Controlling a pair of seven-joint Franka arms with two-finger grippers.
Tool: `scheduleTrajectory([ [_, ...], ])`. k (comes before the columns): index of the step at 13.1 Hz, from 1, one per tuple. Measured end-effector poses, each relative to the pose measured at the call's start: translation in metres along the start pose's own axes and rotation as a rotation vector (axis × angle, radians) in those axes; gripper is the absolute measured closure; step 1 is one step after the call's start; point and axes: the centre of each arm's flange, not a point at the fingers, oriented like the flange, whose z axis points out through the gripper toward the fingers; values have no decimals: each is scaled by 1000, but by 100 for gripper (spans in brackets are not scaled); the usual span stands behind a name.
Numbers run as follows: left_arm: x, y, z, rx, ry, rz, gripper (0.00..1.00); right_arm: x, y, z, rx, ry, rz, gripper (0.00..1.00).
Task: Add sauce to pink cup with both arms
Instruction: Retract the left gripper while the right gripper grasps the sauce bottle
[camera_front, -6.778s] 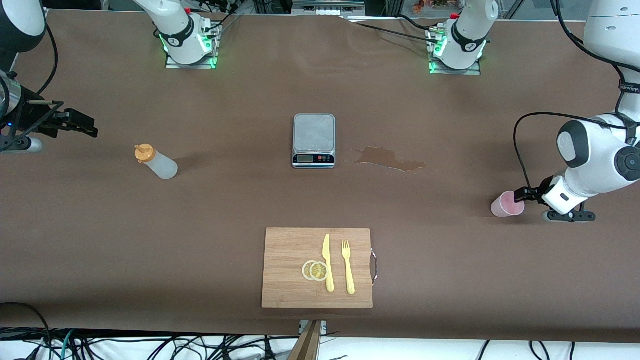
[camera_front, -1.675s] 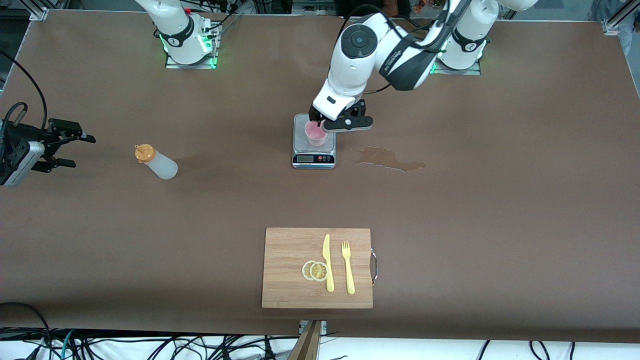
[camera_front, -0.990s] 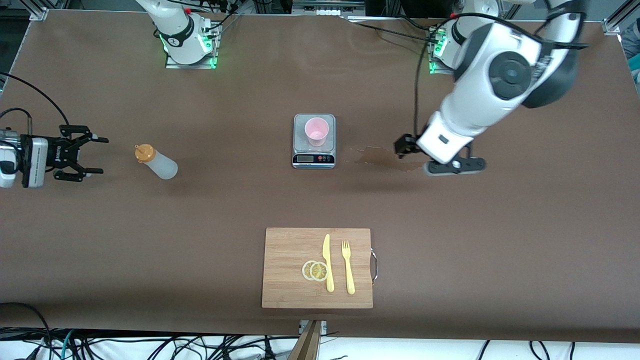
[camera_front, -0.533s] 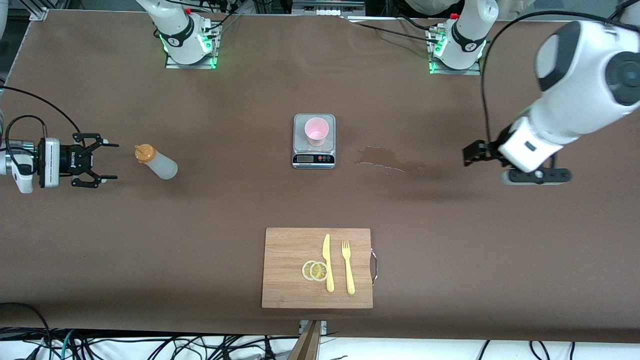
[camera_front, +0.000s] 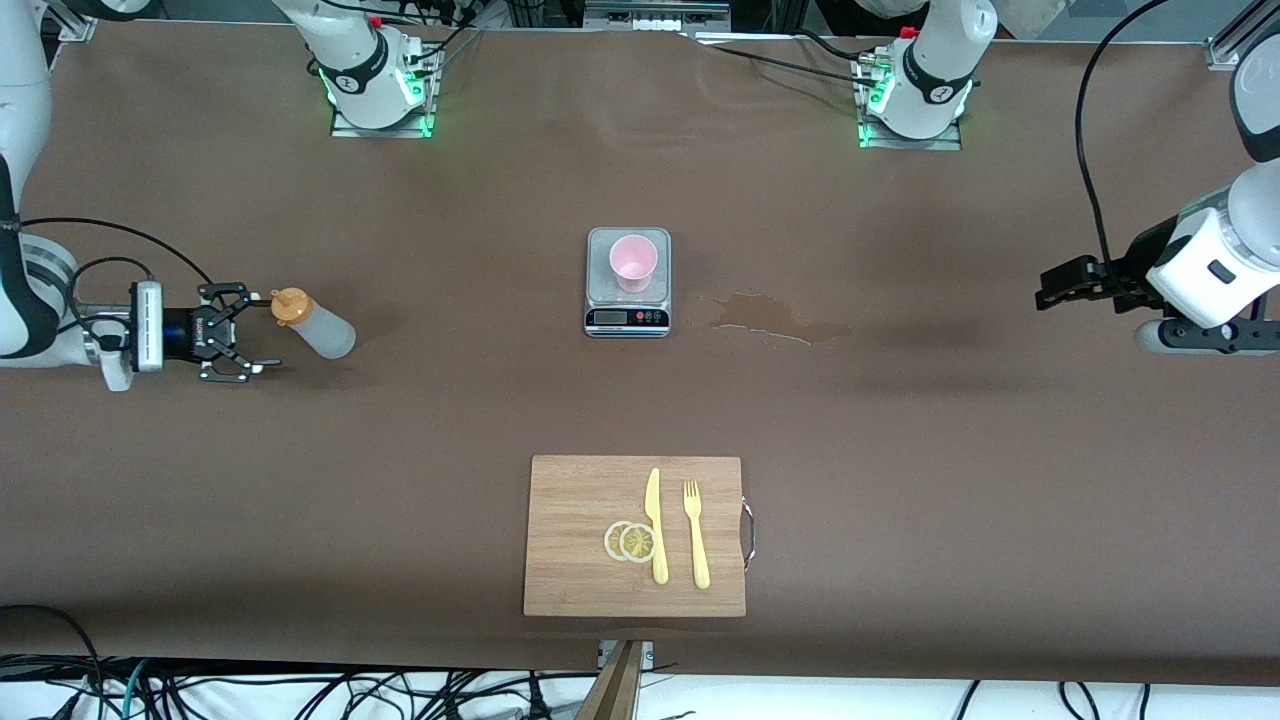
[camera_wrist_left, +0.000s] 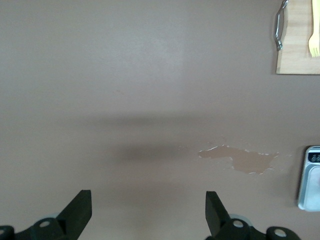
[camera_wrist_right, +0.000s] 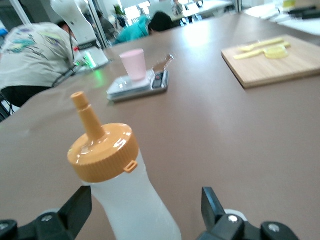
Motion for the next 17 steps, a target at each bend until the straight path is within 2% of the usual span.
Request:
scheduleTrajectory([
  [4,-2,-14,1,1,-17,6,0,-13,-3,21,62,77,-53,3],
  [11,-2,-19,0,-1,-21,26,0,-33,-5,43,103,130,-76,3],
  [13,-2,-18,0,-1,-21,28,0,-33,-3,50,114,139,-90,11],
  [14,-2,-18,0,-1,-20,28,0,-34,-3,52,117,142,-92,11],
  [15,-2,-18,-1,-1,-20,29,0,-35,-3,53,119,144,-92,16],
  [17,-2,-18,-1,-1,-20,30,0,-35,-3,54,120,145,-93,44],
])
